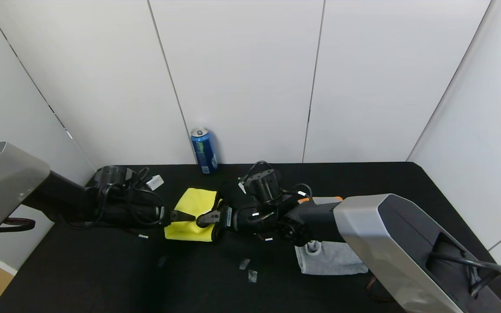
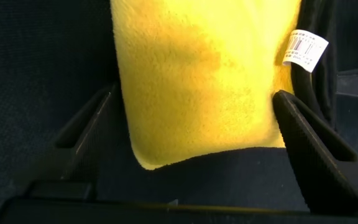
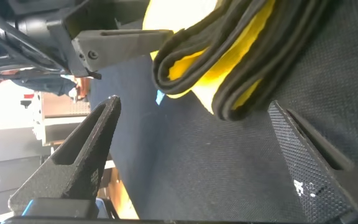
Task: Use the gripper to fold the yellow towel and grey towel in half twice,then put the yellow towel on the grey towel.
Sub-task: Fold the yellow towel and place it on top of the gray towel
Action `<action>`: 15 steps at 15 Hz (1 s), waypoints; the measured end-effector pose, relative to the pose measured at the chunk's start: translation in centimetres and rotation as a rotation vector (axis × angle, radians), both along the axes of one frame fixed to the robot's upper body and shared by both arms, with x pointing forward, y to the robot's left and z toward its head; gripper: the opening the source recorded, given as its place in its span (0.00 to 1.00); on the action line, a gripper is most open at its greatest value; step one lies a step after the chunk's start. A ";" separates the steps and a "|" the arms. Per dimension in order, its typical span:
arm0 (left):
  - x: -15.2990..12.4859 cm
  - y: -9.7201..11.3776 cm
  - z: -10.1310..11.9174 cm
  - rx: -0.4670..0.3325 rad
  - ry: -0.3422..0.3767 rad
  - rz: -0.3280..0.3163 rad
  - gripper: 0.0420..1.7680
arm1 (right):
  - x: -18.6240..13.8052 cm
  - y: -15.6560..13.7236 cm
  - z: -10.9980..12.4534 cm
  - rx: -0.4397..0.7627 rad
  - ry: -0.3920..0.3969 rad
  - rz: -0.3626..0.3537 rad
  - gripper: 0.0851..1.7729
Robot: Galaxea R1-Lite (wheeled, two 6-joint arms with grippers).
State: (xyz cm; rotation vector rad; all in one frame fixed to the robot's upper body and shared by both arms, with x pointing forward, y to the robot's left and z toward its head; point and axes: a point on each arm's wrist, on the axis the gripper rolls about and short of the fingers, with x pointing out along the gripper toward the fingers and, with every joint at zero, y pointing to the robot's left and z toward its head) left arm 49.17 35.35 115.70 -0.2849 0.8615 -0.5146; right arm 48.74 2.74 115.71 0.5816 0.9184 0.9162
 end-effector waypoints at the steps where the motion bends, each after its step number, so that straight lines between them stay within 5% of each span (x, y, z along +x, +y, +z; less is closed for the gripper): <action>1: 0.0 0.0 -0.1 -0.001 0.003 -0.001 0.97 | -0.2 0.2 -0.1 -0.006 -0.002 0.008 0.96; 15: 0.0 -0.6 -0.6 0.000 0.012 -0.018 0.97 | -0.6 1.0 -1.2 -0.041 -0.094 0.034 0.96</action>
